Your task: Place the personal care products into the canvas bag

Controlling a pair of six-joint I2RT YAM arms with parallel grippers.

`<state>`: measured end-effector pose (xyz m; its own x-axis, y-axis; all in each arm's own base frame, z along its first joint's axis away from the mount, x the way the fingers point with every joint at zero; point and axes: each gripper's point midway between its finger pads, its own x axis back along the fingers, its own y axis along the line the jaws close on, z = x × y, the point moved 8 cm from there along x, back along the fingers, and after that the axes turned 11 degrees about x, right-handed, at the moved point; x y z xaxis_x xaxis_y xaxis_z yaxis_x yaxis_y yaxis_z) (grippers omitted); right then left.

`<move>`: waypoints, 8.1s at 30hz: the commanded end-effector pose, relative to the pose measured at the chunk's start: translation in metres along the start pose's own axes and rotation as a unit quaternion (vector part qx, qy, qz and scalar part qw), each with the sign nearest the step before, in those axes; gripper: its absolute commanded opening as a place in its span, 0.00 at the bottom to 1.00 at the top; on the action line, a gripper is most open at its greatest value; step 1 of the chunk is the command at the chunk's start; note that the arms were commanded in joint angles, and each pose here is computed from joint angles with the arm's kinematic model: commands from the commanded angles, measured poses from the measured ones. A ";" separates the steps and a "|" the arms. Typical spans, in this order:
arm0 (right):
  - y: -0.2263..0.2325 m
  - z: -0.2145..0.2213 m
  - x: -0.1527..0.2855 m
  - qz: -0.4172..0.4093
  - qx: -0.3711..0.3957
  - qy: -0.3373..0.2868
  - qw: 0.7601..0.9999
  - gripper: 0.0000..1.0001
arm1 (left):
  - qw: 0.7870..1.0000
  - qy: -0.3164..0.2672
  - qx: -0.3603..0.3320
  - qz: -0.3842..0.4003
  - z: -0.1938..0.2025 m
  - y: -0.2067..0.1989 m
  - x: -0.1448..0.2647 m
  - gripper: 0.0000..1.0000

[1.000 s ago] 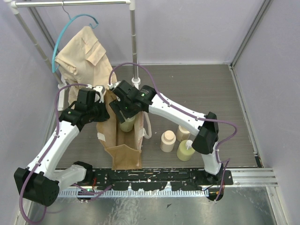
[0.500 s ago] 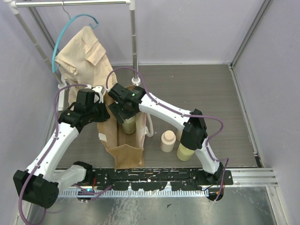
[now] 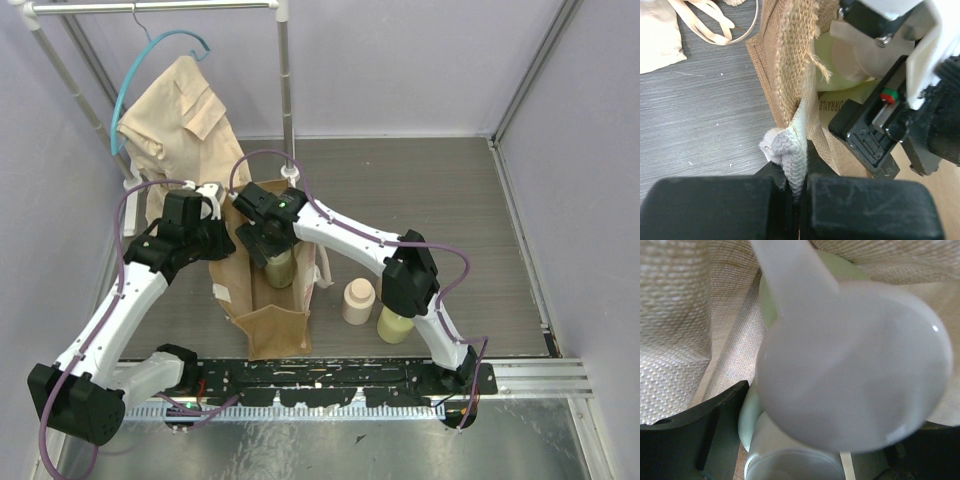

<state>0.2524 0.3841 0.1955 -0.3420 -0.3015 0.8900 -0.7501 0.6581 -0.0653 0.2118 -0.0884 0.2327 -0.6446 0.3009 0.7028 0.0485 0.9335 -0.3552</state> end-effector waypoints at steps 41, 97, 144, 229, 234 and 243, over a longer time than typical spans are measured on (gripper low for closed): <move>-0.070 0.011 0.192 0.130 -0.082 -0.365 0.918 1.00 | 1.000 0.006 0.000 -0.022 0.004 0.006 -0.001 0.00; -0.131 0.219 0.074 0.118 -0.234 0.026 0.965 1.00 | 1.000 0.012 0.000 -0.015 0.007 0.006 -0.007 0.00; -0.069 -0.012 0.286 0.048 -0.043 -0.341 0.938 0.01 | 1.000 0.018 0.000 -0.015 0.003 0.005 -0.014 0.00; -0.003 0.008 0.081 -0.008 -0.015 -0.118 0.993 1.00 | 1.000 0.013 0.000 -0.008 0.002 0.003 -0.009 0.00; -0.006 0.010 0.113 -0.023 -0.012 -0.157 0.987 1.00 | 1.000 0.014 0.001 -0.006 0.002 0.003 -0.011 0.00; -0.035 0.043 0.182 0.045 -0.066 -0.216 0.973 1.00 | 1.000 0.017 0.001 -0.007 0.004 0.004 -0.012 0.00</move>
<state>0.1976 0.3127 0.3141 -0.5041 -0.5361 0.6771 -0.7366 0.6762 -0.0129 0.2195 -0.0900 0.2280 -0.6421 0.2935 0.7082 0.0403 0.9354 -0.3512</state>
